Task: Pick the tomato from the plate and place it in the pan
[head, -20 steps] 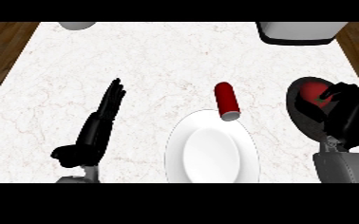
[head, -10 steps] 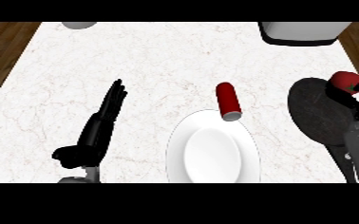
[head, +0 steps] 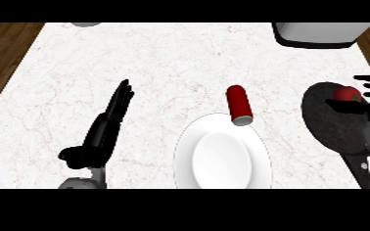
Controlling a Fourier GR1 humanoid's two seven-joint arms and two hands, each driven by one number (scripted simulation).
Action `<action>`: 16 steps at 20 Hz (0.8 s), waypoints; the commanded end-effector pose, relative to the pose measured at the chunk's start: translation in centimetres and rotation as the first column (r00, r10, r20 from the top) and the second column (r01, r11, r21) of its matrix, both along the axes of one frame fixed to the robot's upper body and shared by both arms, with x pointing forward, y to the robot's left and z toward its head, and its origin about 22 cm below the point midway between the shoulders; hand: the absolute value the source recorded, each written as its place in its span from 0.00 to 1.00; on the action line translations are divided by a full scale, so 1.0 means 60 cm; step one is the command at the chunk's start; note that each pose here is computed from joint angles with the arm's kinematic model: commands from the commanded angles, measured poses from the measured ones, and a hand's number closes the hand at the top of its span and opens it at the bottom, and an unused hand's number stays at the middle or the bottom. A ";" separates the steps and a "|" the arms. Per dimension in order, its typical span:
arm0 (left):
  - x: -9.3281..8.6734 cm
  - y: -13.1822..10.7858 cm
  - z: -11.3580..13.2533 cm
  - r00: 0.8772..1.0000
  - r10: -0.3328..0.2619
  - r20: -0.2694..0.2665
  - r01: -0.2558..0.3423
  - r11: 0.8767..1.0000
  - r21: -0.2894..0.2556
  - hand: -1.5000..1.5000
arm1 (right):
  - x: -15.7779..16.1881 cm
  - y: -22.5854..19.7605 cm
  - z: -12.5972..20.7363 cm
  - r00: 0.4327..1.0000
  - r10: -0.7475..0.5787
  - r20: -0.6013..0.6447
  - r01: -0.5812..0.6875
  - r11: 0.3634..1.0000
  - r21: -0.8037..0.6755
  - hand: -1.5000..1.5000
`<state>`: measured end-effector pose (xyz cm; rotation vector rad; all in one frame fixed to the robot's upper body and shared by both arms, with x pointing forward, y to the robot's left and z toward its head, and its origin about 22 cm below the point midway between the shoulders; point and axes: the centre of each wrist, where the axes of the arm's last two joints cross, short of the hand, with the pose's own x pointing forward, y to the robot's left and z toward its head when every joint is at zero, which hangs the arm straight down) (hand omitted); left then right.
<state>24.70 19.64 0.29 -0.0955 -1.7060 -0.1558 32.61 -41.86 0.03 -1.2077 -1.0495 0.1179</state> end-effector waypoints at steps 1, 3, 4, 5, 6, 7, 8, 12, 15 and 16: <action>0.007 0.011 -0.001 1.000 -0.008 -0.007 0.008 1.000 0.002 0.50 | 0.018 -0.007 -0.002 0.995 0.096 0.007 -0.096 0.989 0.114 0.00; -0.022 -0.004 -0.021 1.000 0.001 0.004 -0.001 1.000 0.012 0.50 | 0.017 0.000 -0.021 0.994 0.090 0.062 -0.096 0.991 0.091 0.00; 0.013 -0.018 0.011 1.000 -0.002 0.009 0.002 1.000 -0.006 0.50 | 0.008 -0.001 -0.032 0.991 0.083 0.108 -0.093 0.992 0.088 0.00; -0.007 -0.005 0.021 1.000 -0.007 -0.006 0.007 1.000 -0.013 0.50 | 0.030 0.012 -0.010 0.980 0.063 0.190 -0.081 0.992 0.092 0.00; 0.010 0.007 0.003 1.000 0.001 -0.002 -0.001 1.000 -0.001 0.50 | 0.023 -0.001 -0.004 0.962 0.064 0.267 -0.086 0.994 0.073 0.00; -0.004 0.027 -0.002 1.000 0.023 0.004 -0.023 1.000 -0.001 0.50 | 0.021 -0.009 0.001 0.947 0.046 0.317 -0.083 0.991 0.104 0.00; -0.010 -0.004 0.015 1.000 0.019 -0.005 -0.019 1.000 -0.007 0.50 | 0.025 -0.020 0.015 0.939 0.024 0.343 -0.066 0.992 0.111 0.00; -0.009 0.008 0.031 1.000 0.024 -0.002 -0.024 1.000 0.008 0.50 | -0.015 -0.057 -0.003 0.897 -0.022 0.442 -0.075 0.977 0.202 0.00; 0.004 -0.011 0.010 0.999 0.044 -0.023 -0.043 0.999 0.013 0.50 | -0.051 -0.075 -0.025 0.876 -0.019 0.483 -0.123 0.958 0.261 0.00; -0.020 -0.005 -0.001 0.999 0.033 -0.016 -0.033 0.999 0.010 0.50 | -0.056 -0.093 -0.005 0.877 -0.012 0.480 -0.138 0.951 0.277 0.00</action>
